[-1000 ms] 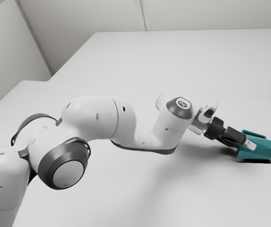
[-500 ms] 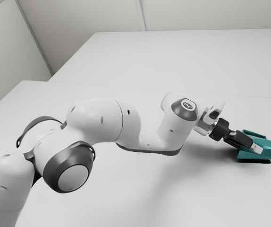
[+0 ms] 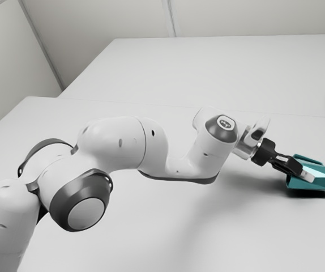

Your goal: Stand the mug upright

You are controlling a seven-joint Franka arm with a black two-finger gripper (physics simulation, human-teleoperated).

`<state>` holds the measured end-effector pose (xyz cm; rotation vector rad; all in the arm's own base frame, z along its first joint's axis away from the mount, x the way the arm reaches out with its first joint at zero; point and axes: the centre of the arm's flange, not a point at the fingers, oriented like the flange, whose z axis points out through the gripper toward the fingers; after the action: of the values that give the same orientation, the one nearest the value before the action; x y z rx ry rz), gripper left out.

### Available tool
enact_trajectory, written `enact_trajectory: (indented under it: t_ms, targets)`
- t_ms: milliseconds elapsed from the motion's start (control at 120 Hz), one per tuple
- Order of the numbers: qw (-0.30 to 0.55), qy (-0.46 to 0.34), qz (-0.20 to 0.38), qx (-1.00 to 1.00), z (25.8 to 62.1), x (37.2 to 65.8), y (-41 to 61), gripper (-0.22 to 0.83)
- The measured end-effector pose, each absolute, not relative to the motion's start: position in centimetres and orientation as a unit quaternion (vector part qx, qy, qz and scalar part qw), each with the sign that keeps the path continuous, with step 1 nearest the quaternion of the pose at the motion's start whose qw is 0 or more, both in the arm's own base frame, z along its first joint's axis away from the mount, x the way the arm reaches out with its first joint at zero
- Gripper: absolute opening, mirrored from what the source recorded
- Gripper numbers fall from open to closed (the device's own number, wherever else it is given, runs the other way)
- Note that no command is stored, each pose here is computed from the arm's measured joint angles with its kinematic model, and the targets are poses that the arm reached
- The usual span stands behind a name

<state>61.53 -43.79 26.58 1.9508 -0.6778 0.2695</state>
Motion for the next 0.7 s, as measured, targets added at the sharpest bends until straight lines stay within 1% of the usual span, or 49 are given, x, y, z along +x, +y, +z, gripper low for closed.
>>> enact_trajectory:
  t_ms: [67, 208, 300, 500, 700]
  targets:
    - [0.504, -0.285, 0.118, 0.806, 27.7, 61.5, -43.9, -0.12]
    - [0.490, -0.303, 0.138, 0.806, 31.9, 61.8, -42.5, -0.14]
    - [0.470, -0.313, 0.140, 0.813, 33.1, 61.8, -40.7, -0.15]
    - [0.390, -0.363, 0.147, 0.833, 38.0, 62.2, -36.5, -0.16]
    - [0.318, -0.386, 0.131, 0.856, 41.0, 61.3, -32.6, -0.17]
